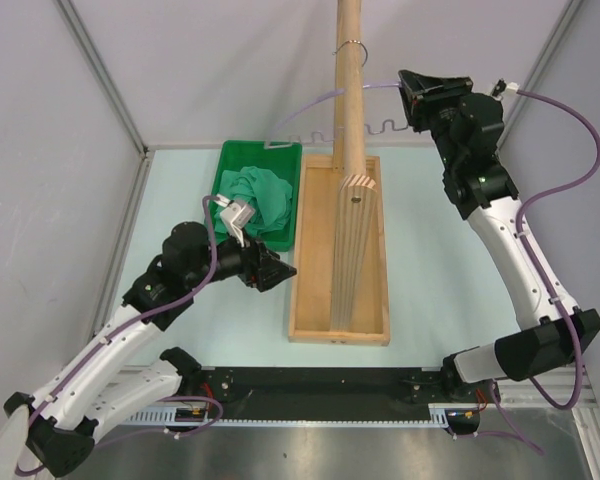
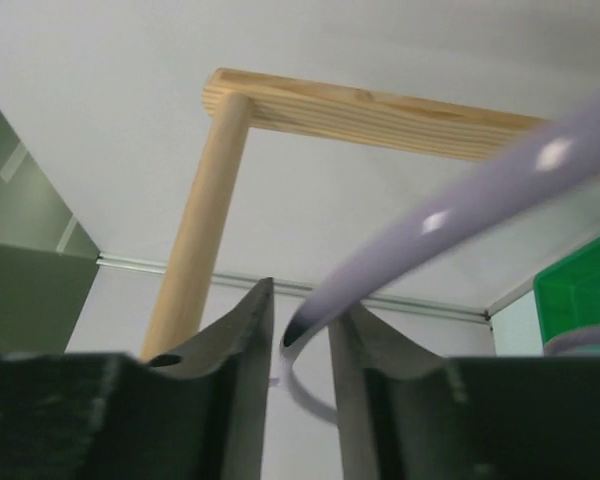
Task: Remove the tank top from the hanger
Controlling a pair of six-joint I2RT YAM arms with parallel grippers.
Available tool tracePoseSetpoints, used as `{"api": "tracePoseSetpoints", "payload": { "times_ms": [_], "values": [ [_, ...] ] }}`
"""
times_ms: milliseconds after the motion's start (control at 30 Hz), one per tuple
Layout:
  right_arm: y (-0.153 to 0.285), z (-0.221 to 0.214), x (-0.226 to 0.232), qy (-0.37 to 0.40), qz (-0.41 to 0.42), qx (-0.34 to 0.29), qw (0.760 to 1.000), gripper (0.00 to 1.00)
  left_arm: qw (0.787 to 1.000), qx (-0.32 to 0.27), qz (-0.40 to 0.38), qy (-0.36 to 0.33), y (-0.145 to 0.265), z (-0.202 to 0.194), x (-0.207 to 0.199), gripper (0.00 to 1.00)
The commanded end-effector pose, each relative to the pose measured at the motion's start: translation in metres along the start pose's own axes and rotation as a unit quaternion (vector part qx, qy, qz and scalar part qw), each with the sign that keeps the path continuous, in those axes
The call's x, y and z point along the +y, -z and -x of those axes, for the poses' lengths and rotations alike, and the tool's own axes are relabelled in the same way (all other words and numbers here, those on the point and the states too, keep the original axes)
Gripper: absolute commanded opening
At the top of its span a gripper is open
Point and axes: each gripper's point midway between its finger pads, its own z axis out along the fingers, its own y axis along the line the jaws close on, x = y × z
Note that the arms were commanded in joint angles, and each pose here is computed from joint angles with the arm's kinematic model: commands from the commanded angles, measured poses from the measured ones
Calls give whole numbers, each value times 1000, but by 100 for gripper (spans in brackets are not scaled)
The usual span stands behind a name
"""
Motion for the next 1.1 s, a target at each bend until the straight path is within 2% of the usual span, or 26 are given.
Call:
{"api": "tracePoseSetpoints", "payload": {
  "times_ms": [0, 167, 200, 267, 300, 400, 533, 633, 700, 767, 800, 867, 900, 933, 1067],
  "values": [
    [17, 9, 7, 28, 13, 6, 1000, 40, 1000, -19, -14, -14, 2, 18, -12, 73],
    [40, 12, -14, 58, -12, 21, 998, 61, 1000, -18, -16, -9, -3, 18, -11, 73],
    [53, 13, -9, 68, -5, 26, 997, 63, 1000, -17, -17, -8, -4, 18, -10, 73],
    [64, 11, -25, 81, -21, 40, 996, 74, 1000, -18, -20, -6, -7, 19, -11, 73],
    [74, 14, -21, 99, -15, 36, 994, 76, 1000, -17, -20, -6, -8, 19, -11, 73],
    [92, 7, -36, 128, -25, 75, 989, 84, 1000, -20, -21, -5, -11, 22, -11, 73],
    [126, -1, -52, 221, -14, 119, 968, 97, 999, -23, -28, -5, -16, 21, -13, 73],
    [152, -13, -85, 289, -23, 173, 941, 99, 999, -17, -33, 1, -23, 16, -12, 73],
    [168, -24, -121, 308, -42, 213, 926, 100, 999, -16, -39, 5, -29, 12, -12, 73],
    [187, -30, -131, 333, -19, 230, 914, 100, 999, -16, -42, 8, -33, 9, -12, 73],
    [194, -35, -160, 330, -37, 246, 911, 100, 999, -21, -47, 5, -35, 8, -11, 73],
    [209, -41, -164, 328, -14, 255, 910, 100, 998, -27, -52, 12, -38, 5, -11, 74],
    [216, -47, -192, 318, -32, 270, 908, 100, 998, -36, -55, 11, -40, 2, -8, 74],
    [220, -52, -195, 312, -16, 279, 908, 100, 998, -41, -56, 12, -41, 0, -7, 75],
    [242, -67, -223, 261, 2, 292, 920, 100, 996, -67, -52, 41, -41, -16, 4, 75]
  ]
}}
